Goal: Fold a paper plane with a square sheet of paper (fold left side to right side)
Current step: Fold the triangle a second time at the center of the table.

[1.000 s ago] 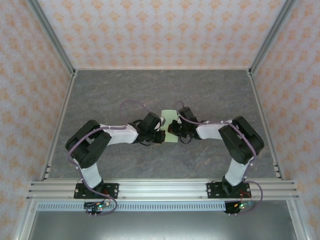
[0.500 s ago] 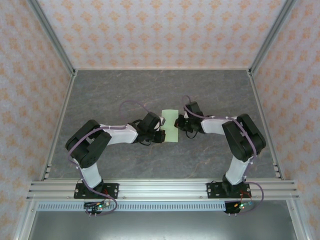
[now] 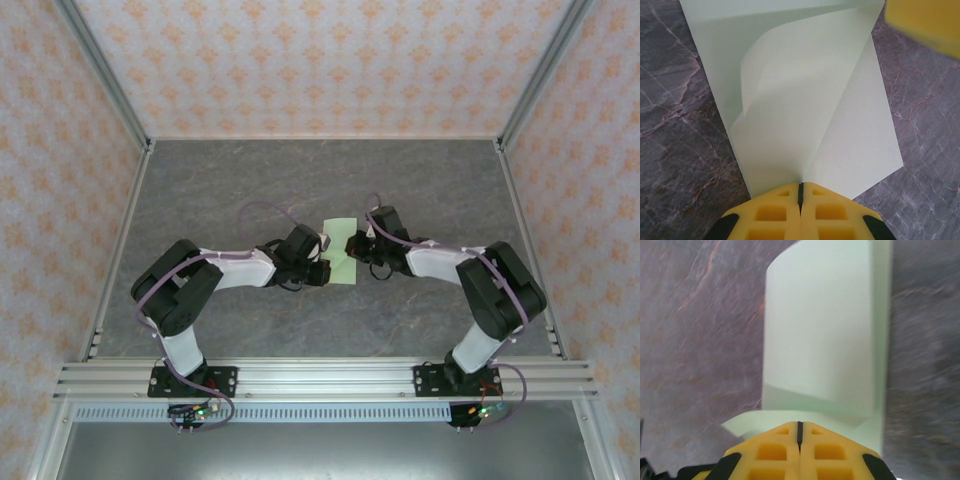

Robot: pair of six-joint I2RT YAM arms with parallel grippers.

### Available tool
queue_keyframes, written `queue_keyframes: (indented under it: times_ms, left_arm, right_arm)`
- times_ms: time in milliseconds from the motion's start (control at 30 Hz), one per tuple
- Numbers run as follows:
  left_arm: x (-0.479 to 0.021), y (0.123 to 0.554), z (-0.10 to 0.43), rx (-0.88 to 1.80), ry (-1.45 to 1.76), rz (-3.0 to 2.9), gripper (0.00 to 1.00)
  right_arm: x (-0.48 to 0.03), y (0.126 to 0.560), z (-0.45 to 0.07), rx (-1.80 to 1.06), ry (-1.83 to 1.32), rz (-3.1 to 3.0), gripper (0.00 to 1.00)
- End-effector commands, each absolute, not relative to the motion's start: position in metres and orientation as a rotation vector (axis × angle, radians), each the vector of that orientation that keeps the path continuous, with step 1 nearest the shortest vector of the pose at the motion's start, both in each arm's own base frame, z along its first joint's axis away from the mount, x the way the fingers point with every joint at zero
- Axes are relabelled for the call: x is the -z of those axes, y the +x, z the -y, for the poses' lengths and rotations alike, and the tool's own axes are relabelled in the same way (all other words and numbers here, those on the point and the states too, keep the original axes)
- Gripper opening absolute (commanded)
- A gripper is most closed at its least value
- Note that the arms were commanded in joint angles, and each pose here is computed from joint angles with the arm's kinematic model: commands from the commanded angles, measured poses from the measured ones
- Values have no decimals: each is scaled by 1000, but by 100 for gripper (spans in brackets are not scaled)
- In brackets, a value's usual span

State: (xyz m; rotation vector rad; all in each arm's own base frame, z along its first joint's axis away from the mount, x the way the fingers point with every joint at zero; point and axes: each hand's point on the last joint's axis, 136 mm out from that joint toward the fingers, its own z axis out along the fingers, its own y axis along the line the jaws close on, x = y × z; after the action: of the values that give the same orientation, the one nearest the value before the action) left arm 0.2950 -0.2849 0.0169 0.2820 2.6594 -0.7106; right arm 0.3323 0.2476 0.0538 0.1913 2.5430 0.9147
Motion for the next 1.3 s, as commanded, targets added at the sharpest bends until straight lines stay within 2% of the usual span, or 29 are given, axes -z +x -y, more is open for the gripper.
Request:
queue_keyframes:
  times_ms: [0, 200, 367, 567, 867, 1267]
  left_arm:
    - [12, 273, 261, 618, 246, -2797, 0]
    - [0, 276, 263, 641, 245, -2769, 1]
    - [-30, 282, 281, 771, 263, -2699, 2]
    - [-50, 293, 300, 862, 288, -2655, 2]
    - [-30, 312, 300, 856, 240, -2686, 2]
    - [1, 292, 280, 758, 316, -2795, 1]
  right_arm:
    - [-49, 336, -260, -976, 203, -2533, 2]
    - [-22, 337, -253, -866, 237, -2614, 2]
    - [-1, 329, -245, -787, 252, -2696, 2]
    - [4, 325, -240, -752, 246, -2722, 2]
    - [5, 321, -238, -740, 237, -2739, 2]
    - [9, 319, -231, -670, 227, -2766, 2]
